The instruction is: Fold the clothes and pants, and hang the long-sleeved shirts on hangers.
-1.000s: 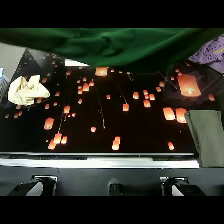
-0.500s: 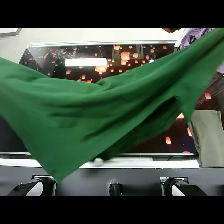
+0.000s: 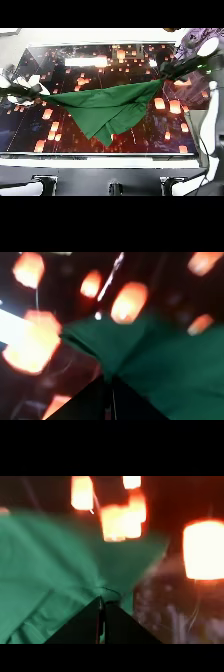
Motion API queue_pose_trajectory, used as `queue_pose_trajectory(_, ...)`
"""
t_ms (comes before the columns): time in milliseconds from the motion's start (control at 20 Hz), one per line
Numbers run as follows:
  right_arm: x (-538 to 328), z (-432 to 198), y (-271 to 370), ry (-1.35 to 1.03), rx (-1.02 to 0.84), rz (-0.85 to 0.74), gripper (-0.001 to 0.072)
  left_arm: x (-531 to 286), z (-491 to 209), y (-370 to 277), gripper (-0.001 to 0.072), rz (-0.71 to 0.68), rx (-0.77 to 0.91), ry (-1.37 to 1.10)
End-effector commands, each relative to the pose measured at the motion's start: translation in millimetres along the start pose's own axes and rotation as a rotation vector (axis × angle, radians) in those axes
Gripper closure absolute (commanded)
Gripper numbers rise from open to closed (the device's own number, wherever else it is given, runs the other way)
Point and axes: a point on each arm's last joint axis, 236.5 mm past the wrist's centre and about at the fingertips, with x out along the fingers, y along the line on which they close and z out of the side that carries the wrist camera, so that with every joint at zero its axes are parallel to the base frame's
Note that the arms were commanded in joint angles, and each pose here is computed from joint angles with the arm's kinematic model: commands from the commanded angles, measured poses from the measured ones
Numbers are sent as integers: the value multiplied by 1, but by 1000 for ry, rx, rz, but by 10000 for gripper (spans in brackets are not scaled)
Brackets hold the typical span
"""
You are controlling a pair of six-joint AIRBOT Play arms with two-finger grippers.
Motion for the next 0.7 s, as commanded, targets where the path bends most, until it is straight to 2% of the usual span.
queue_pose_trajectory(0,80,-19,-18,170,76,40,679,75,-32,9,692,21,-33,140)
queue_pose_trajectory(50,85,-21,-19,180,79,40,679,78,-33,7,688,10,-43,146)
queue_pose_trajectory(100,85,-21,-20,181,79,40,679,77,-33,5,615,1,-48,146)
queue_pose_trajectory(150,84,-20,-19,178,78,39,679,71,-31,4,387,0,-42,147)
queue_pose_trajectory(200,81,-20,-18,174,75,39,679,61,-27,2,114,-13,-12,147)
queue_pose_trajectory(250,78,-19,-17,170,72,41,679,44,-18,-1,7,-39,38,131)
queue_pose_trajectory(350,69,-17,-13,152,55,42,679,-4,5,3,7,-71,58,64)
queue_pose_trajectory(450,59,-14,-9,132,40,45,680,-49,9,15,11,-87,-4,21)
queue_pose_trajectory(550,50,-13,-6,117,28,46,680,-71,-15,32,18,-76,-83,43)
queue_pose_trajectory(650,45,-13,-4,112,21,47,680,-59,-62,36,33,-97,-171,100)
